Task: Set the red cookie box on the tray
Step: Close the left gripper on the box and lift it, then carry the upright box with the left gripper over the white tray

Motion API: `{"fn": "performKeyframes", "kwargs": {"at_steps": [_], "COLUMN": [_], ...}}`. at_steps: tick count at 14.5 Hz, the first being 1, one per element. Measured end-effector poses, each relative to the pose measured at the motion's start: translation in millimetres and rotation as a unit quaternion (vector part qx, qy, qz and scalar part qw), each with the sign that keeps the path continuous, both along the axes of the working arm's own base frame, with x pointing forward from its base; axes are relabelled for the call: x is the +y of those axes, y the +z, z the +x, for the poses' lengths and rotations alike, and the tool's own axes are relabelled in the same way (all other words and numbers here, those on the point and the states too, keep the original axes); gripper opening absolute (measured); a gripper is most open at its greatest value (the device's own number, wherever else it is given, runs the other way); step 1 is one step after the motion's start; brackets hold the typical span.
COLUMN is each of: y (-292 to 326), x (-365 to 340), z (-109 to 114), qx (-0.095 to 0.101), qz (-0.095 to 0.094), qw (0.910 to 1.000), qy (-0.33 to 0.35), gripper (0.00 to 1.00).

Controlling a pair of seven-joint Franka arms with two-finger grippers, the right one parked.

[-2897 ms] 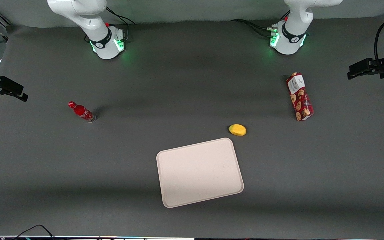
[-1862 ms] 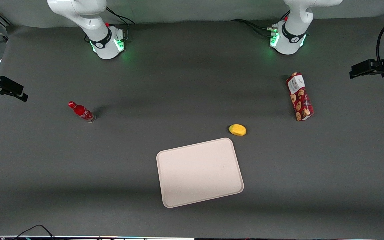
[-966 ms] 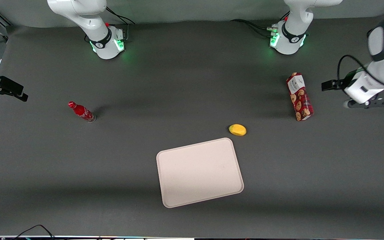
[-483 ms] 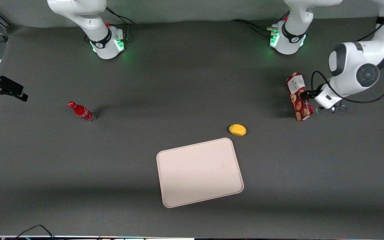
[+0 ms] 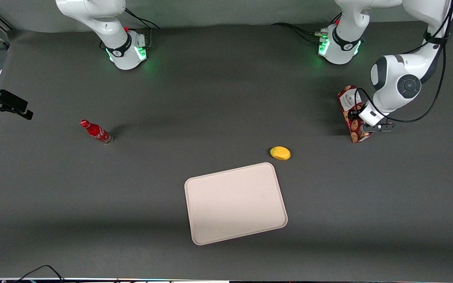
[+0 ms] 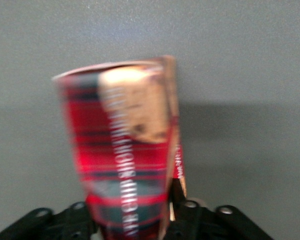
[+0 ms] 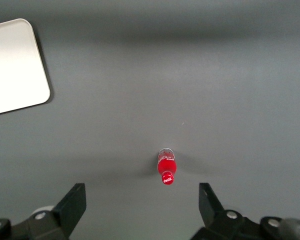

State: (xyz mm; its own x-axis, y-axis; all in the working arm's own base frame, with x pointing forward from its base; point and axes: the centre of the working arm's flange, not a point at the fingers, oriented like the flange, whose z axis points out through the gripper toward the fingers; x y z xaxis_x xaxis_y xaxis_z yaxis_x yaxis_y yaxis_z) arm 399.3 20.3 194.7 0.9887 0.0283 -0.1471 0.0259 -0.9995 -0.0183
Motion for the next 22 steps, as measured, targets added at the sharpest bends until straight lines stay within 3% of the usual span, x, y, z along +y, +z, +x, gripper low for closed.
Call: {"fn": "performKeyframes", "kwargs": {"at_steps": [4, 8, 11, 15, 17, 19, 22], "y": [2, 8, 56, 193, 258, 310, 363], "x": [0, 0, 1, -30, -61, -94, -142], "z": [1, 6, 46, 118, 137, 148, 162], "qx": [-0.003, -0.009, 0.000, 0.007, -0.001, -0.022, -0.041], "qz": [0.000, 0.000, -0.001, 0.005, 0.010, 0.012, 0.009], "qw": [1.0000, 1.0000, 1.0000, 0.9997, 0.9995, 0.9989, 0.9975], "qy": [0.001, 0.003, 0.009, 0.022, 0.029, 0.039, 0.057], "gripper": [0.19, 0.13, 0.13, 0.13, 0.13, 0.13, 0.13]}}
